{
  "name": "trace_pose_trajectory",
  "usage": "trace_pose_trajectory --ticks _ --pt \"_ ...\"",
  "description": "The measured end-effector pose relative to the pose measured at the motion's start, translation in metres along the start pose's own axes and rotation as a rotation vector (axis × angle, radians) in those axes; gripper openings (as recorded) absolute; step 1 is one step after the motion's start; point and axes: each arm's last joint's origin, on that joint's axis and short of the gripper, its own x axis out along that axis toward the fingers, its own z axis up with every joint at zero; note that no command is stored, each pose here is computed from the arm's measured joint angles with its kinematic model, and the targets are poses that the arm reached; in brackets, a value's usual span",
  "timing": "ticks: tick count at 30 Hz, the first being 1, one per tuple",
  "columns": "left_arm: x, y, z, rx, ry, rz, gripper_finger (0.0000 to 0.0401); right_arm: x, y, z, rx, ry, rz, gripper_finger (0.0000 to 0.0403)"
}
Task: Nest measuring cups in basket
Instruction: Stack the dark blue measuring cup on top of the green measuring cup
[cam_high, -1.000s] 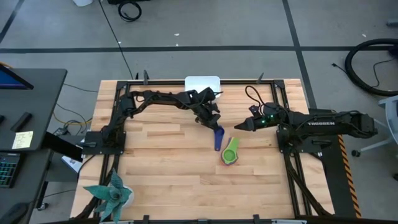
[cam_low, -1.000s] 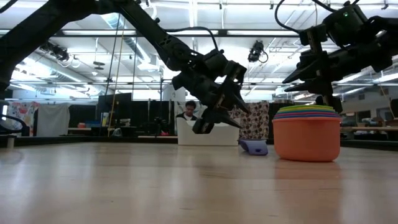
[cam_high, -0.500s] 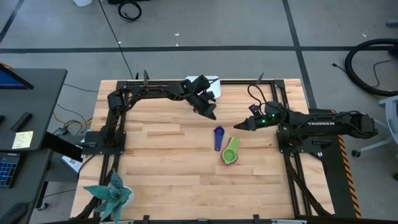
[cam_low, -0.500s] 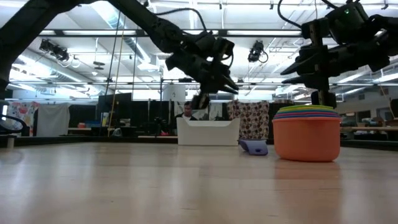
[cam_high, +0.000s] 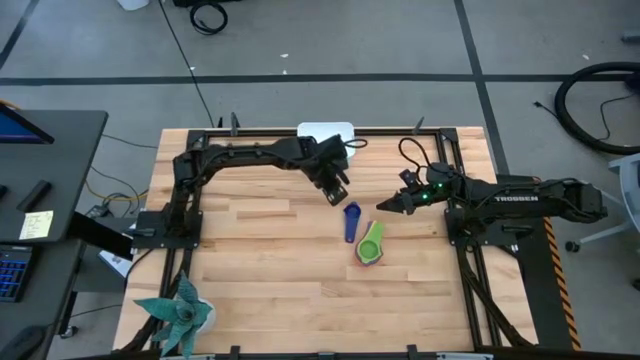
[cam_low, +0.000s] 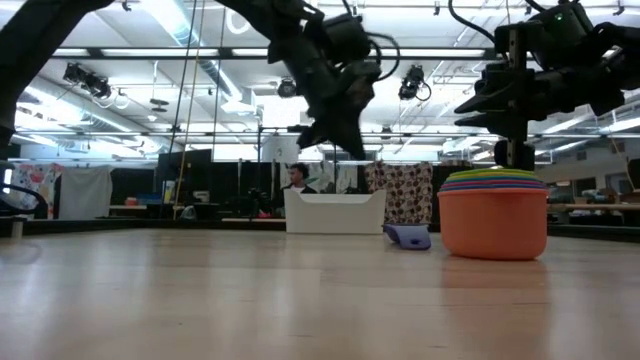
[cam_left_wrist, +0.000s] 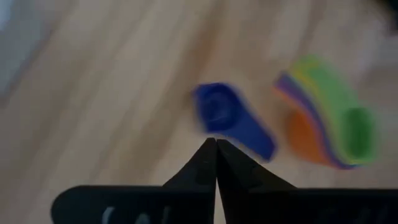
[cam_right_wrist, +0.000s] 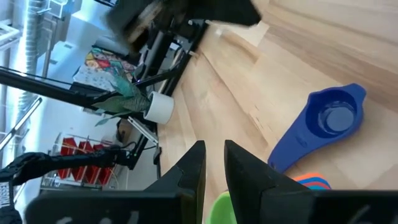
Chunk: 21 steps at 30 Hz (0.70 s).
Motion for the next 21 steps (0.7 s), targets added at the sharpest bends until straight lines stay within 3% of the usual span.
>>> trace_pose_trajectory --ticks 4,10,21 --pt "0.000 -0.006 0.006 0.009 -0.041 -0.103 0.0016 0.000 0.000 0.001 -0.005 -0.005 0.005 0.0063" --pt "0.000 -0.006 0.006 0.012 -0.051 -0.079 0.0027 0.000 0.001 0.001 -0.006 -0.004 0.013 0.0063" --pt "0.035 -0.009 -0.003 -0.019 -0.008 -0.047 0.0118 0.000 0.002 0.001 -0.013 0.008 0.034 0.0063"
